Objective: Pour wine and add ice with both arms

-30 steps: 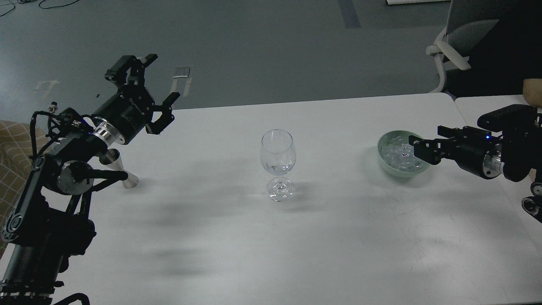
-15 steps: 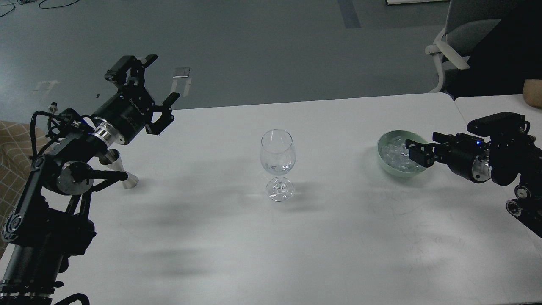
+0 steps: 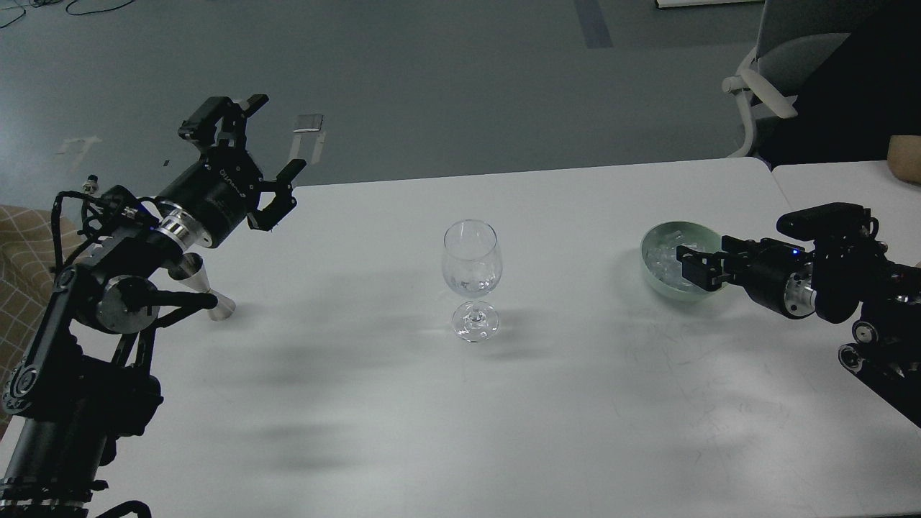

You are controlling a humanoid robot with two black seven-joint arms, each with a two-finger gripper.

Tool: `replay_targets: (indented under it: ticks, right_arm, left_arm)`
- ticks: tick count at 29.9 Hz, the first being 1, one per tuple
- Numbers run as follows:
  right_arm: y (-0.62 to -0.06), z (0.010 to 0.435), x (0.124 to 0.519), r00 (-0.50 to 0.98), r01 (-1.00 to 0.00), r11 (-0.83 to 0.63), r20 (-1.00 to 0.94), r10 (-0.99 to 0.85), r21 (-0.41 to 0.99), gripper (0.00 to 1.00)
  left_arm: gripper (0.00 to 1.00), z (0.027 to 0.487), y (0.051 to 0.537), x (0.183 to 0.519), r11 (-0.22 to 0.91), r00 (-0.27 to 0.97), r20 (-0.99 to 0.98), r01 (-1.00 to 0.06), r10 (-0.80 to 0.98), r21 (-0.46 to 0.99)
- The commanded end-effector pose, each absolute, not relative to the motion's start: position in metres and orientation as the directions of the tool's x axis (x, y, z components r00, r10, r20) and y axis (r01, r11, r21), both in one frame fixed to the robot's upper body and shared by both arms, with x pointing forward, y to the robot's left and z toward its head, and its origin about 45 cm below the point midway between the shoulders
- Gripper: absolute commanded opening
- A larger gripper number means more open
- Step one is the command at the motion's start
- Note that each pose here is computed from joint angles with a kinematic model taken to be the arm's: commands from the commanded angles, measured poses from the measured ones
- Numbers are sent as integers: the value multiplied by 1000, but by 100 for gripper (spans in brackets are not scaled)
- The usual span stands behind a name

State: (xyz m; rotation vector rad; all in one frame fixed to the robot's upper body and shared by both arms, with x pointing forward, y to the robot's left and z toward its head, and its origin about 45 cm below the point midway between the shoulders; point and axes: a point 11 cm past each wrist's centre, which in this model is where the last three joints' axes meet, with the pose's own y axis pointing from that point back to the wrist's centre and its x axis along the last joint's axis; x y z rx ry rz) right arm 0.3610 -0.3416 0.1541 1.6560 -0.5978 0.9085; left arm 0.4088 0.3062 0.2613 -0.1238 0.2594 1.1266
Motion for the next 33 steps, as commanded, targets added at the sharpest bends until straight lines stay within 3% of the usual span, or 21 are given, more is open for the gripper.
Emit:
replay_targets:
  ticks: [1, 21, 33]
  right_arm:
    - [-340, 150, 362, 584, -772, -270, 810, 59, 576, 75]
    - [-332, 145, 367, 589, -771, -273, 807, 40, 575, 70]
    - [-338, 141, 367, 597, -770, -254, 802, 36, 585, 58]
  left_arm:
    - [98, 261, 306, 409, 427, 404, -268, -904, 875, 32]
    - [98, 260, 306, 408, 427, 403, -270, -904, 874, 33]
    - [98, 260, 306, 408, 427, 403, -270, -904, 874, 33]
